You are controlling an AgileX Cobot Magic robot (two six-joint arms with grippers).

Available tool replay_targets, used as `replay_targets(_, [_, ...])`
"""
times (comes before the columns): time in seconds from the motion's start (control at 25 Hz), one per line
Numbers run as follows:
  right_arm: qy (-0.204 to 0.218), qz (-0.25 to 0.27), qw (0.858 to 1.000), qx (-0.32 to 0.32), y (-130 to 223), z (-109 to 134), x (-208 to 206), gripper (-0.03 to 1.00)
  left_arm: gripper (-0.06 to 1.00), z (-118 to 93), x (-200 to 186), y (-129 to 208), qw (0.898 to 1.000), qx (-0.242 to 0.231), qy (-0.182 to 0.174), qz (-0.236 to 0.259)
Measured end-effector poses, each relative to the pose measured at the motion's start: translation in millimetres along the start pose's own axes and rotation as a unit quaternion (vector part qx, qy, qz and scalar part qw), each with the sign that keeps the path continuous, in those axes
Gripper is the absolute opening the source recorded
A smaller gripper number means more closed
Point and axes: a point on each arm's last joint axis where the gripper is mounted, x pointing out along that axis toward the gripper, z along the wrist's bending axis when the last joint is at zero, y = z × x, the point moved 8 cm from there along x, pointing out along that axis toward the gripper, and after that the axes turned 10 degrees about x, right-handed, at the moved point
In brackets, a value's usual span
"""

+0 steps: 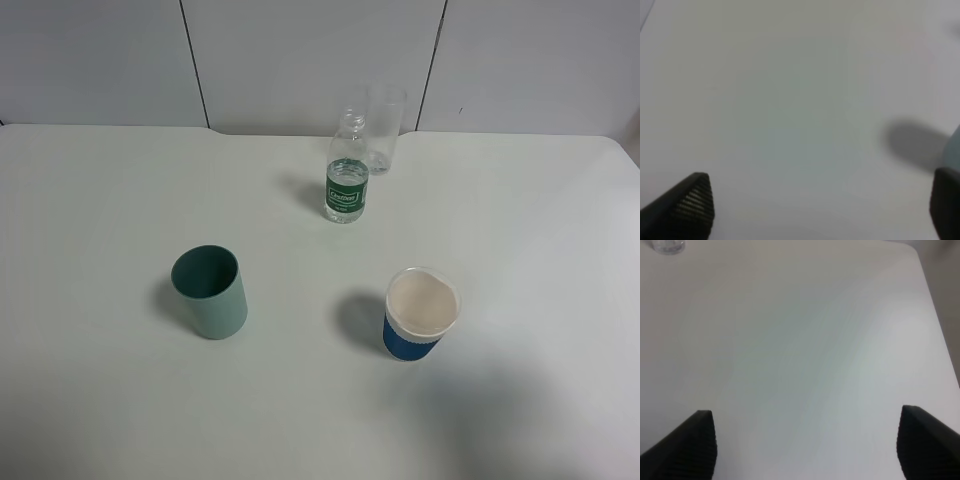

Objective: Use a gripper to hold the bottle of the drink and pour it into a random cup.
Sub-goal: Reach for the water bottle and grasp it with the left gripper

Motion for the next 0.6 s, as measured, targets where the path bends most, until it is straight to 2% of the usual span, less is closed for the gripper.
replay_targets(0.6, [0.0, 0.0, 1.0, 0.0, 0.0, 0.0, 0.0, 0.74, 0.85, 0.0, 0.0, 0.0, 1.0, 0.0, 0.0, 0.0])
